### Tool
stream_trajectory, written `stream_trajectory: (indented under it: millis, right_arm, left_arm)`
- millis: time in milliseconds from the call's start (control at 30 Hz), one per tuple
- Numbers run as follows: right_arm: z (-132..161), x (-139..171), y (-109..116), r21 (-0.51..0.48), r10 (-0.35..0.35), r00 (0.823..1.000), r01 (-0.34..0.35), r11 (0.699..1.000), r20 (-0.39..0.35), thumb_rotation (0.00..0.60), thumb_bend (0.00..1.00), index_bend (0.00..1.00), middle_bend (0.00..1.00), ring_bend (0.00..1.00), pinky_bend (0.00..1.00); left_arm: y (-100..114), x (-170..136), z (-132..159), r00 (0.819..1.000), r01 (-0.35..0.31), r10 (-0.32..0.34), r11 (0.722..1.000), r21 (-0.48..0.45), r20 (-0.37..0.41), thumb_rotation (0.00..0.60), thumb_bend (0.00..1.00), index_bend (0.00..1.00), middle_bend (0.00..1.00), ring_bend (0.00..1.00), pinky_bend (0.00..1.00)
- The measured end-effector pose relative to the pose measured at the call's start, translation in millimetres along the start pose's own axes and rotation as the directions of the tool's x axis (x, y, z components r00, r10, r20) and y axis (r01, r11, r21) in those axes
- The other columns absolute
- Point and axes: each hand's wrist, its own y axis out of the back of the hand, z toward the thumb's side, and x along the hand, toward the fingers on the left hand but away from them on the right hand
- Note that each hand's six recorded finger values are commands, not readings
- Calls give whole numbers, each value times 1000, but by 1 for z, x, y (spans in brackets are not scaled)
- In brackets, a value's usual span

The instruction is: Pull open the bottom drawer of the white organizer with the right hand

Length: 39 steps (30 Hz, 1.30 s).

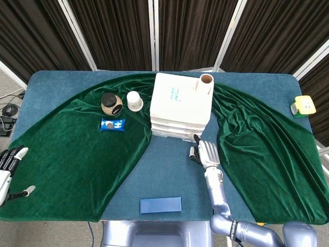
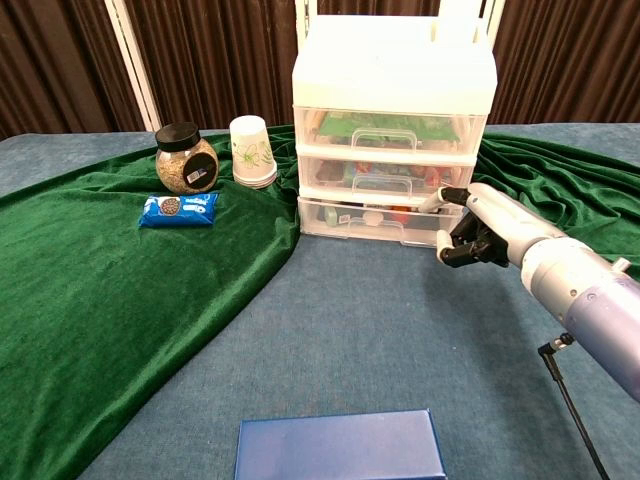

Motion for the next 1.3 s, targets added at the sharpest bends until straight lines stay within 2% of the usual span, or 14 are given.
stream_trajectory:
  millis: [133,300,400,833,1300]
  right_arm:
    - [0,0,-1,4,0,1000,0,1000,-1,600,588,321,913,968,904]
    - [1,1,-3,0,9,1000,-9,1000,-3,600,593,441,917,971,904]
    - [2,2,-3,-1,8,1000,-8,1000,-8,600,600,474,920,974,904]
    - [10,15,-2,3,22,999,-22,1000,-37,600,608,487,925,975,904]
    - [0,43,-2,53,80,997,-79,995,-17,600,608,494,925,976,904]
  left_arm:
    - [0,0,0,1000,2,-2,1000,0,-1,600,111,0,0,0,0]
    - [0,0,0,1000,2,-2,1000,-1,-1,600,111,0,0,0,0]
    - [0,0,0,1000,3,-3,1000,0,-1,600,111,0,0,0,0]
    - [0,0,0,1000,4,-4,1000,2,-2,600,111,0,0,0,0]
    - [2,-3,3,1000,-2,2,1000,4,8,600,111,0,0,0,0]
